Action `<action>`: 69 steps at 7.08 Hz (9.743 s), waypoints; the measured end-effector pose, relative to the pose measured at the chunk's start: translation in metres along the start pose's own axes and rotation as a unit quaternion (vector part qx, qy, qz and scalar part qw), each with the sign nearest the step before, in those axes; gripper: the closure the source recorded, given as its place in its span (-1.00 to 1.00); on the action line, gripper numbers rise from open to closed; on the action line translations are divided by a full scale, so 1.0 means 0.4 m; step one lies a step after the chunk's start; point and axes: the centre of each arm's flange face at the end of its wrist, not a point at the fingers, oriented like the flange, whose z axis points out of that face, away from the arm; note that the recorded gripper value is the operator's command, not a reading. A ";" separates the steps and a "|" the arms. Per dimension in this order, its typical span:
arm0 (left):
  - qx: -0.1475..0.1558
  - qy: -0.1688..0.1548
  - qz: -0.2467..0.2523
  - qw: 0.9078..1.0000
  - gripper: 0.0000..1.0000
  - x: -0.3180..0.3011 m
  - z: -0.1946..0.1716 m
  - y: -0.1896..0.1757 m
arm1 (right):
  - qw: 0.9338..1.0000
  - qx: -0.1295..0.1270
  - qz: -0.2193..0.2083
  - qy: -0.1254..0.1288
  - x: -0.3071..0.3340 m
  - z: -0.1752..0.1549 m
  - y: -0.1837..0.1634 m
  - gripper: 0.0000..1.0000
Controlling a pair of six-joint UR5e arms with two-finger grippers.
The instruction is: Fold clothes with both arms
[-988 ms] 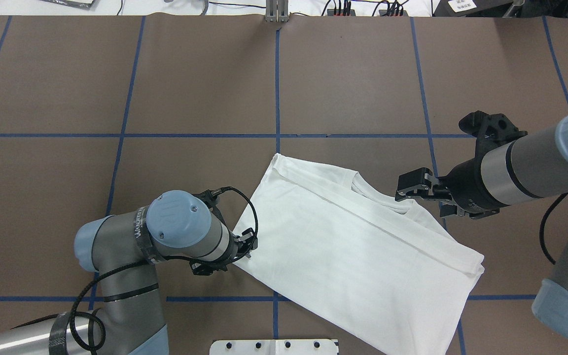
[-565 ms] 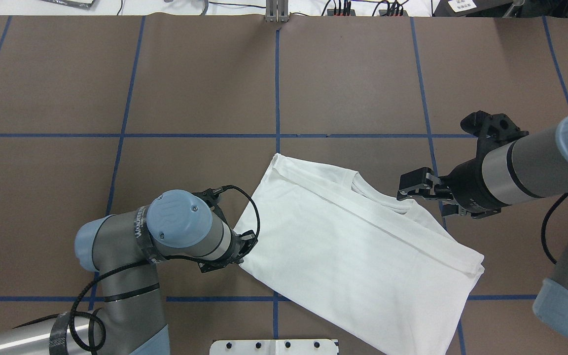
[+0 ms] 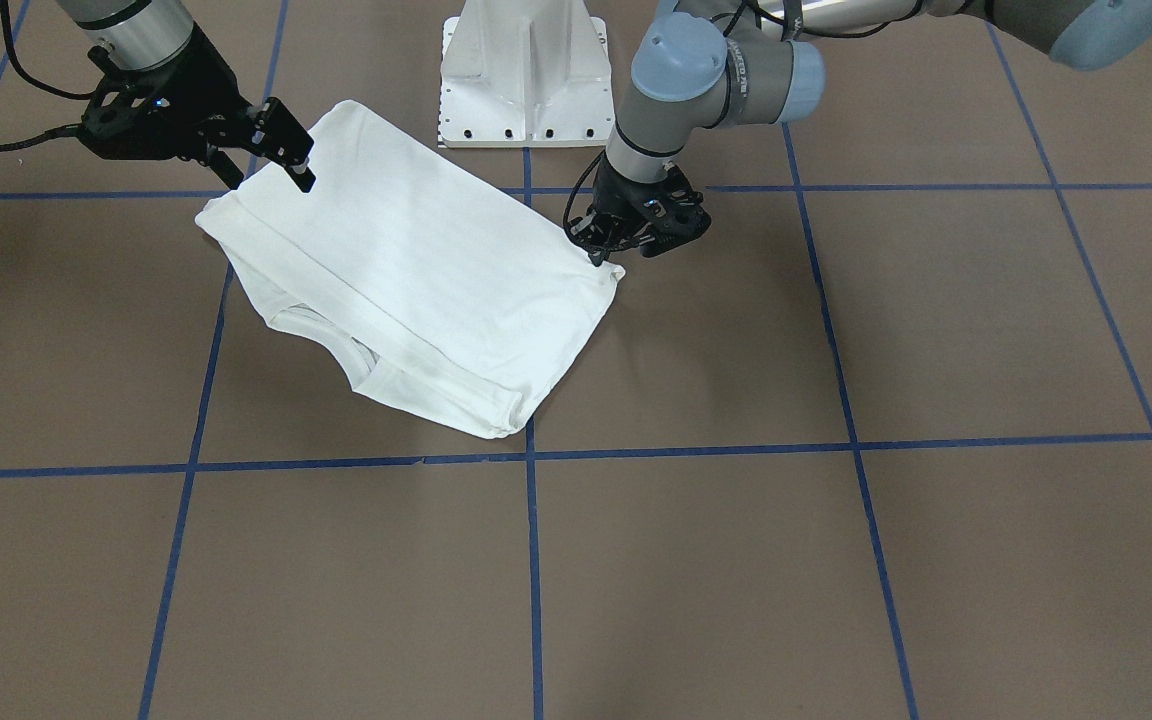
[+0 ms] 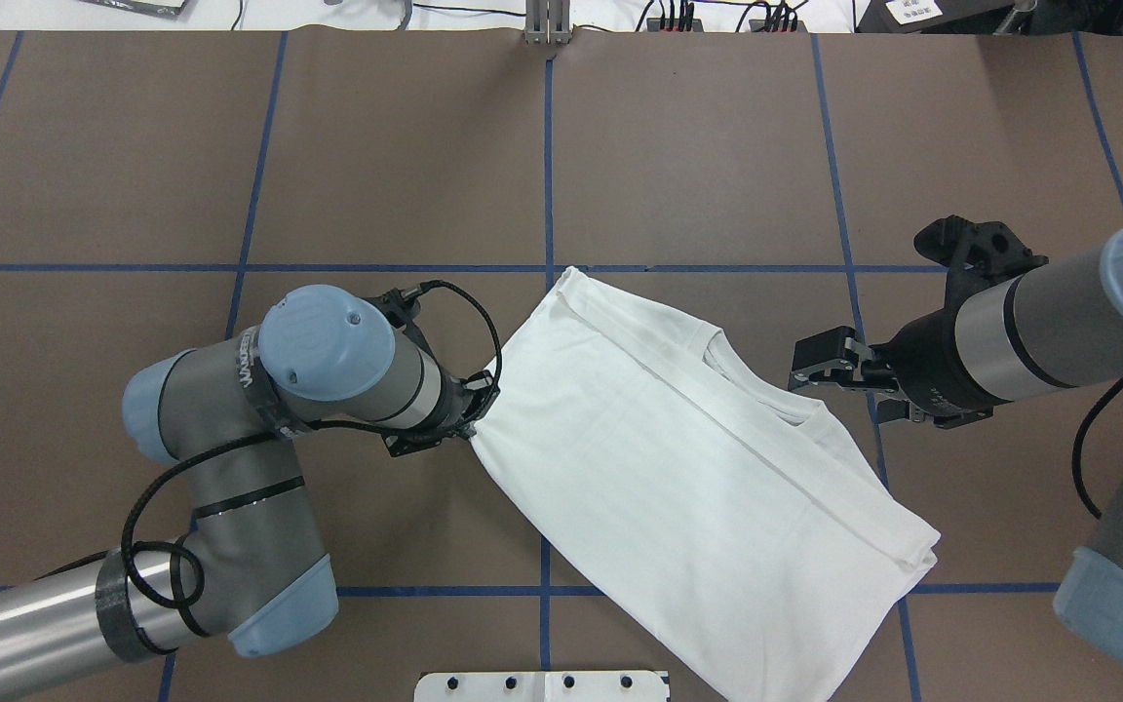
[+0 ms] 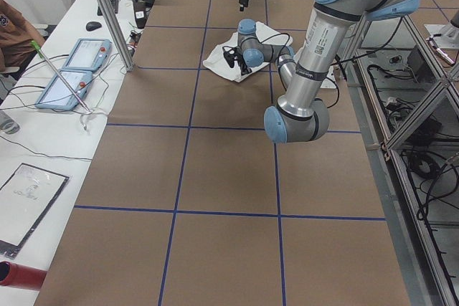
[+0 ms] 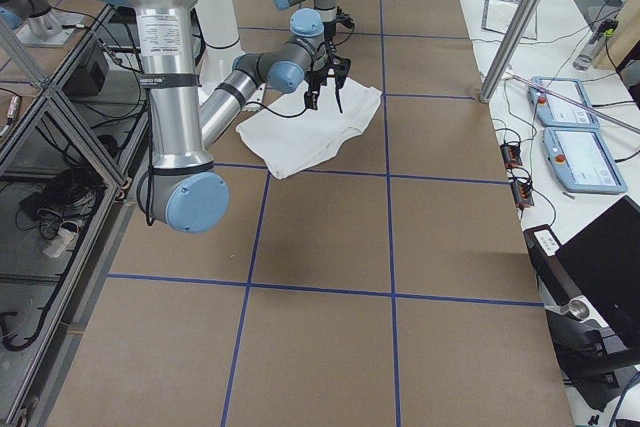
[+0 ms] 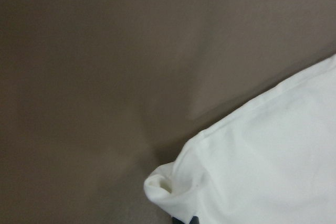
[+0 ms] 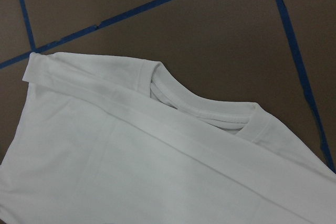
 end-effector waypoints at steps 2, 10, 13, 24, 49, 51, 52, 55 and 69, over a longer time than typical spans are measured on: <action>0.025 0.015 0.013 0.999 1.00 0.097 0.016 -0.107 | 1.000 0.005 0.004 0.001 0.006 -0.006 -0.011 -1.00; 0.167 0.067 0.135 0.974 1.00 0.311 0.068 -0.656 | 1.000 0.020 0.006 0.005 0.005 0.006 -0.029 -1.00; 0.204 0.086 0.142 0.965 -1.00 0.311 0.114 -0.699 | 0.999 0.032 0.005 0.007 0.001 0.012 -0.034 -1.00; 0.074 0.054 0.206 0.974 -1.00 -0.088 -0.258 -0.396 | 0.971 0.044 -0.186 0.144 -0.363 0.319 -0.181 -1.00; 0.010 0.044 0.220 0.975 -1.00 -0.087 -0.211 -0.165 | 0.954 -0.004 -0.196 0.227 -0.410 0.621 -0.216 -1.00; 0.010 0.044 0.220 0.975 -1.00 -0.086 -0.211 -0.163 | 0.953 -0.004 -0.196 0.229 -0.400 0.625 -0.217 -1.00; 0.009 0.044 0.220 0.975 -1.00 -0.085 -0.210 -0.162 | 0.953 -0.003 -0.196 0.231 -0.397 0.624 -0.220 -1.00; 0.009 0.046 0.220 0.974 -1.00 -0.079 -0.211 -0.159 | 0.953 0.002 -0.195 0.233 -0.390 0.616 -0.236 -1.00; -0.002 0.044 0.219 0.975 -1.00 -0.074 -0.190 -0.128 | 0.948 0.014 -0.196 0.251 -0.196 0.548 -0.304 -1.00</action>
